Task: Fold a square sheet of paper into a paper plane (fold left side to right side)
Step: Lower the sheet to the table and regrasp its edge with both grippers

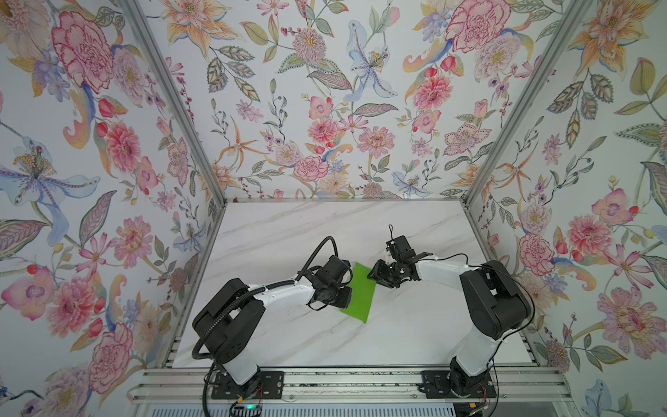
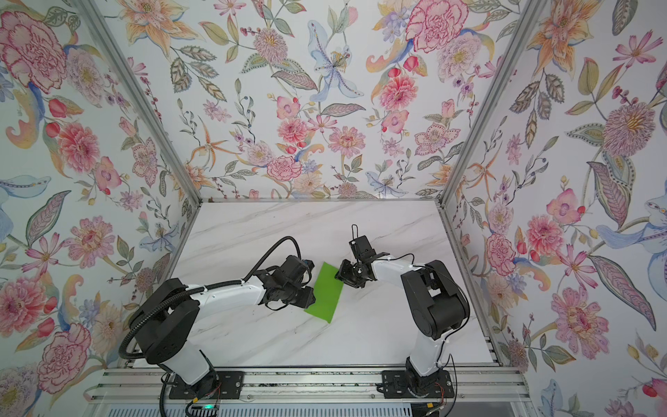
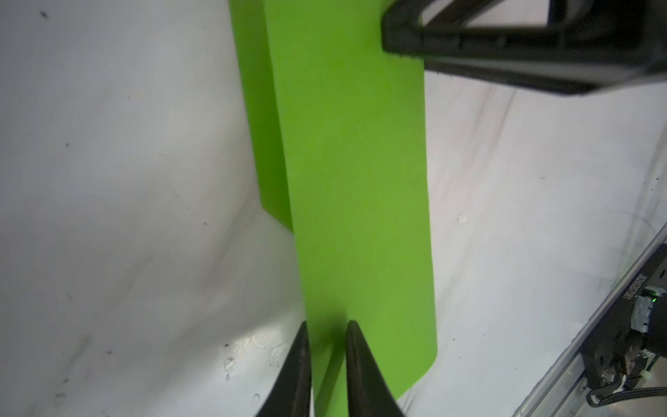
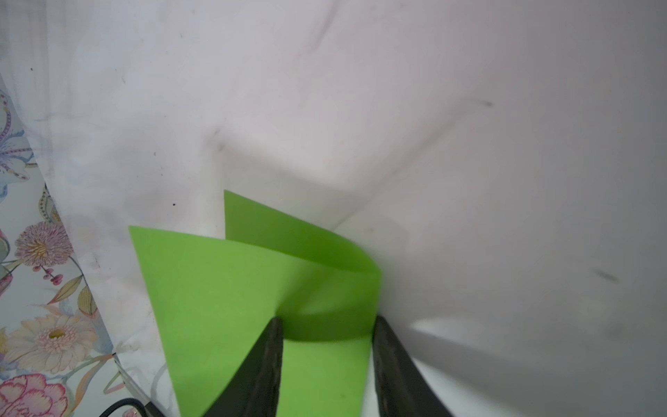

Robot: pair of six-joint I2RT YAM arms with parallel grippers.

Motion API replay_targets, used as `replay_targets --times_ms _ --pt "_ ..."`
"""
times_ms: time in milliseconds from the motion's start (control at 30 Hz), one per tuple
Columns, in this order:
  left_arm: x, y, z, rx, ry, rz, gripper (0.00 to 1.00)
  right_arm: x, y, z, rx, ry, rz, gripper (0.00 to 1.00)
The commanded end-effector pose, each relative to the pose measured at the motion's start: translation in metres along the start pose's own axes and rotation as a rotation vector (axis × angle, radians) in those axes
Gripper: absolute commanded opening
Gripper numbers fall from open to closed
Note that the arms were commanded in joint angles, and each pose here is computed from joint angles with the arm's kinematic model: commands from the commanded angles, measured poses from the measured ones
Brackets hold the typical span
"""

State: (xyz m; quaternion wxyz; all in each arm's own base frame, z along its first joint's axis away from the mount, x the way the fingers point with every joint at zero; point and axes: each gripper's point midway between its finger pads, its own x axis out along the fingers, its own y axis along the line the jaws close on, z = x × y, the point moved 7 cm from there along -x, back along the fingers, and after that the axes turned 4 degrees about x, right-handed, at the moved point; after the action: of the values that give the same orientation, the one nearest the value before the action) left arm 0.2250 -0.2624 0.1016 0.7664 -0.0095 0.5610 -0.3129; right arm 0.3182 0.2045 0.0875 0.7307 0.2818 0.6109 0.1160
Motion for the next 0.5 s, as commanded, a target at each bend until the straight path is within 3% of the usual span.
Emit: replay_targets --times_ms 0,133,333,467 --pt "-0.01 -0.011 -0.001 -0.063 -0.062 -0.08 0.3 0.009 0.017 -0.006 -0.123 0.079 0.001 0.42" --pt "-0.018 -0.02 -0.012 -0.085 -0.092 -0.105 0.34 0.022 0.045 -0.02 -0.285 0.145 -0.004 0.42" --pt "-0.031 -0.005 -0.021 -0.119 -0.146 -0.017 0.51 0.026 0.066 -0.041 -0.438 0.183 0.019 0.42" --pt "-0.037 0.012 -0.021 -0.157 -0.168 0.002 0.51 0.015 0.077 -0.051 -0.512 0.162 0.034 0.43"
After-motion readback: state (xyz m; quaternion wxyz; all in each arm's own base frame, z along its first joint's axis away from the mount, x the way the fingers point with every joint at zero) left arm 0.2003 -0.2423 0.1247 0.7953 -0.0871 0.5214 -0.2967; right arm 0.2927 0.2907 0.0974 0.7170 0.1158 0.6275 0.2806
